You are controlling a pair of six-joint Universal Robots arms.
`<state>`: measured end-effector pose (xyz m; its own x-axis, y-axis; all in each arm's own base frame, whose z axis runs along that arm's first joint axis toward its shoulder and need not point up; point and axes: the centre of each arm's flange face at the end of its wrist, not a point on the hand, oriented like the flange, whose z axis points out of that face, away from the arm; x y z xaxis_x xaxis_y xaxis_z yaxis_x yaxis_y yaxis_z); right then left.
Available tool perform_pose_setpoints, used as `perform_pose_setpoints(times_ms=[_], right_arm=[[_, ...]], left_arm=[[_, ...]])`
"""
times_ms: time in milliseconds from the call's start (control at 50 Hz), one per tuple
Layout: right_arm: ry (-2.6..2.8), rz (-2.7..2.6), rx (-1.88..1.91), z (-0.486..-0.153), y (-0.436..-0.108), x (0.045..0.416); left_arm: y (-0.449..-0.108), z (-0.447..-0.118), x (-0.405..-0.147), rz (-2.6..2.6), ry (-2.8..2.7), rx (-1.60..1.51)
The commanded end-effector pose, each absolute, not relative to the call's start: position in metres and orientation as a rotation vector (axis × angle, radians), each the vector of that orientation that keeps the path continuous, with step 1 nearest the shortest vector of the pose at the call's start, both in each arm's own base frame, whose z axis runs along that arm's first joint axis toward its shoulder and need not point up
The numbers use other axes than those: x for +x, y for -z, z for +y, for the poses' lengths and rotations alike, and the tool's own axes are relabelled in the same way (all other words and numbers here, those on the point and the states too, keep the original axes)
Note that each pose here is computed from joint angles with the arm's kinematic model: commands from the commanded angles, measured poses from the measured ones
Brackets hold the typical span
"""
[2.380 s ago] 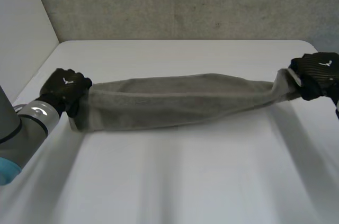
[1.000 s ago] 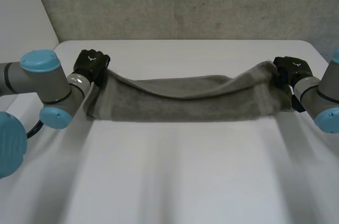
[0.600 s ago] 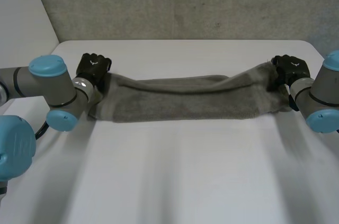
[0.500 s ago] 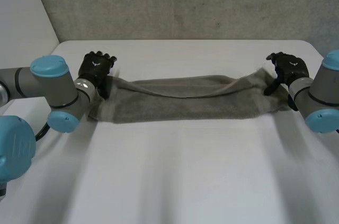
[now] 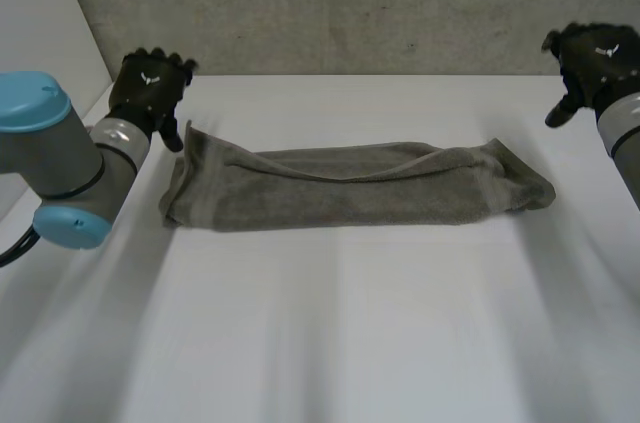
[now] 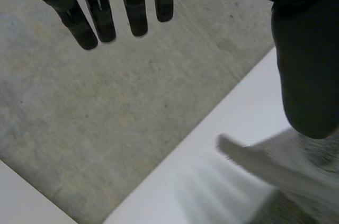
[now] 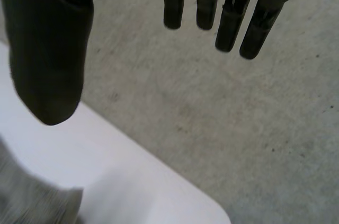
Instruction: Fold the towel.
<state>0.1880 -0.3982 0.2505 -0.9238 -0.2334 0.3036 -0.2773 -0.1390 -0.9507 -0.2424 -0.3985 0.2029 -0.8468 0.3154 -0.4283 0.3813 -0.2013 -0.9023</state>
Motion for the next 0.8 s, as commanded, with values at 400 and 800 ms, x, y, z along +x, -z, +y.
perform_pose_setpoints(times_ms=[400, 800], right_arm=[[-1.866, -2.314, 0.867, -0.380, -0.167, 0.178], [-1.796, -2.235, 0.947, -0.408, -0.127, 0.181]], left_arm=[[-0.139, -0.345, -0.228, 2.100, 1.907, 1.131], [-0.112, -0.366, -0.230, 2.116, 1.881, 1.133]])
